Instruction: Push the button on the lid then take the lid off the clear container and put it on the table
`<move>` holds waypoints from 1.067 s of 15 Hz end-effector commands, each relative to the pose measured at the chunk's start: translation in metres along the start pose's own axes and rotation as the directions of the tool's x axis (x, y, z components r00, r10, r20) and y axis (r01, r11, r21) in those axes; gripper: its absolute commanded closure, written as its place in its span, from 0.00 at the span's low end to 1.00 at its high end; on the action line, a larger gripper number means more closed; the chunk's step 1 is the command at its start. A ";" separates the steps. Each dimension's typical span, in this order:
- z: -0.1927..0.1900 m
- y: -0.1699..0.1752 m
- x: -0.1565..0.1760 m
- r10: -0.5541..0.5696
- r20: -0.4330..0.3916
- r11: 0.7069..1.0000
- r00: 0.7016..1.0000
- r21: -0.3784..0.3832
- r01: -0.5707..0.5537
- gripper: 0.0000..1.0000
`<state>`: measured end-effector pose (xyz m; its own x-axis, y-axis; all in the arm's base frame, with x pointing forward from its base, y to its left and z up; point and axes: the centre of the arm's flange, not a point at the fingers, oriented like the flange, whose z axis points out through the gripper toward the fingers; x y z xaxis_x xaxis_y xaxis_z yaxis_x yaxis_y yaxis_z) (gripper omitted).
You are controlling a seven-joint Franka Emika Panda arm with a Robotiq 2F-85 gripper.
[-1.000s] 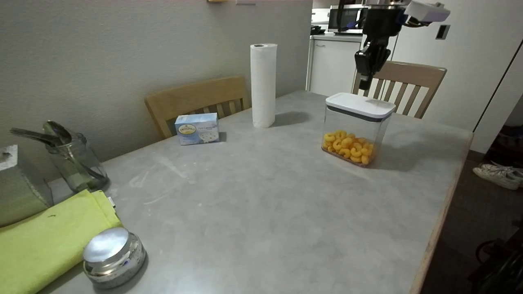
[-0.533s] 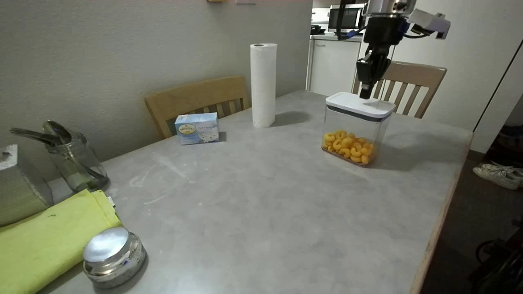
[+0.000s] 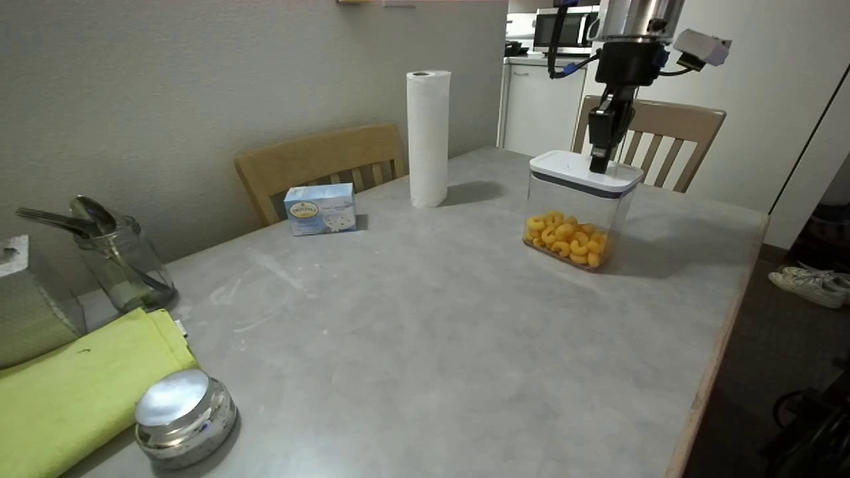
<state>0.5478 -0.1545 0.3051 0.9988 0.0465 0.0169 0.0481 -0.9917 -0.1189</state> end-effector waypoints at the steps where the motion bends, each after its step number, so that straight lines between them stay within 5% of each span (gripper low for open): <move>1: 0.011 0.006 0.000 -0.041 -0.007 0.999 0.999 0.025 0.042 1.00; 8: 0.001 0.014 0.006 -0.071 -0.047 0.997 0.996 -0.009 0.071 1.00; 16: 0.033 0.023 0.003 -0.085 -0.035 0.995 0.996 0.052 0.087 1.00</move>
<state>0.5491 -0.1694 0.3026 0.9925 0.0980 0.0726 0.1076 -0.9838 -0.1435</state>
